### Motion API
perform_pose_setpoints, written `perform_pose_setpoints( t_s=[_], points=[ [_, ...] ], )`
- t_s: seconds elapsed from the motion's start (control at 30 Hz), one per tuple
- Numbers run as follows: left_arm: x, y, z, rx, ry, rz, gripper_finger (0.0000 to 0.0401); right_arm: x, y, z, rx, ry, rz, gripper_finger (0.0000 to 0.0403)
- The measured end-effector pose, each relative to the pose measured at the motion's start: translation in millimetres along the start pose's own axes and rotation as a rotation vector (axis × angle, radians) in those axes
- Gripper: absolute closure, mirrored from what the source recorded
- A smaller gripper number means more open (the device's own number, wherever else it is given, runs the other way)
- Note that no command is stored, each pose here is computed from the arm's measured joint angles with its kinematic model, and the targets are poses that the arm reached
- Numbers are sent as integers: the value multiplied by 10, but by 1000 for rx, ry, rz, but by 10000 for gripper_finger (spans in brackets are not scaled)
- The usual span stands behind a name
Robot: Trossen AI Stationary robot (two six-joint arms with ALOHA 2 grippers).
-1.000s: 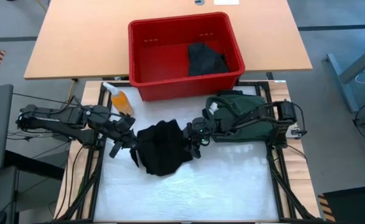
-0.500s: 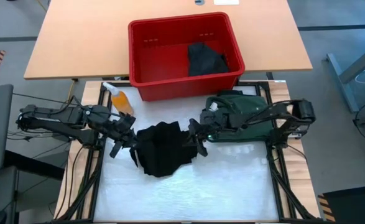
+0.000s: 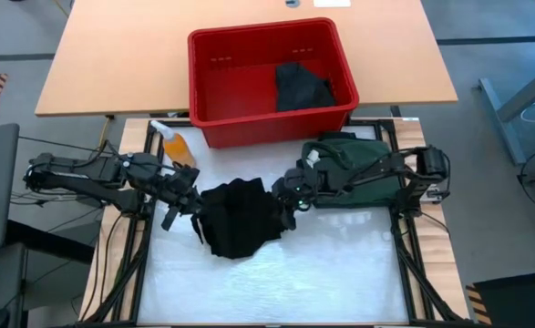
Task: Fold laundry
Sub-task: Fold the black shirt
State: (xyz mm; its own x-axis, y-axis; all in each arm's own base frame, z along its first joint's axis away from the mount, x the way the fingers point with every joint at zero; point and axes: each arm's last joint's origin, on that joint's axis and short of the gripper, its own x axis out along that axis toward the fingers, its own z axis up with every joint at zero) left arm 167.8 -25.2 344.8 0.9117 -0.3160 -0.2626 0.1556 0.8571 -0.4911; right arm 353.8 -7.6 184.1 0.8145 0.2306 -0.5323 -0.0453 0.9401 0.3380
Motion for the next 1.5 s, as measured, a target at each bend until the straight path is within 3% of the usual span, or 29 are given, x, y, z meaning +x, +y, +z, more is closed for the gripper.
perform_pose_setpoints(
  t_s=[0.23, 0.6, 0.73, 1.0, 1.23, 1.37, 1.5],
  points=[
    [0, 1, -2, -1, 2, 1, 401, 68, 23, 11, 19, -29, 62, 142],
    [0, 2, -3, -1, 3, 2, 401, 293, 6, -174, 13, 14, 16, 130],
    [0, 2, -3, -1, 3, 2, 401, 334, 87, -206, 41, 17, 39, 174],
    [0, 2, -3, 19, 3, 2, 401, 259, 246, -111, 6, -37, 90, 375],
    [0, -23, 43, 28, -43, -26, 401, 20, 361, 95, 16, -93, 226, 384],
    [-32, -134, 198, 73, -183, -176, 401, -372, 522, 356, -43, -220, 272, 384],
    [-211, -335, 446, 220, -462, -411, 401, -1014, 740, 643, -183, -428, 314, 384]
  ],
)
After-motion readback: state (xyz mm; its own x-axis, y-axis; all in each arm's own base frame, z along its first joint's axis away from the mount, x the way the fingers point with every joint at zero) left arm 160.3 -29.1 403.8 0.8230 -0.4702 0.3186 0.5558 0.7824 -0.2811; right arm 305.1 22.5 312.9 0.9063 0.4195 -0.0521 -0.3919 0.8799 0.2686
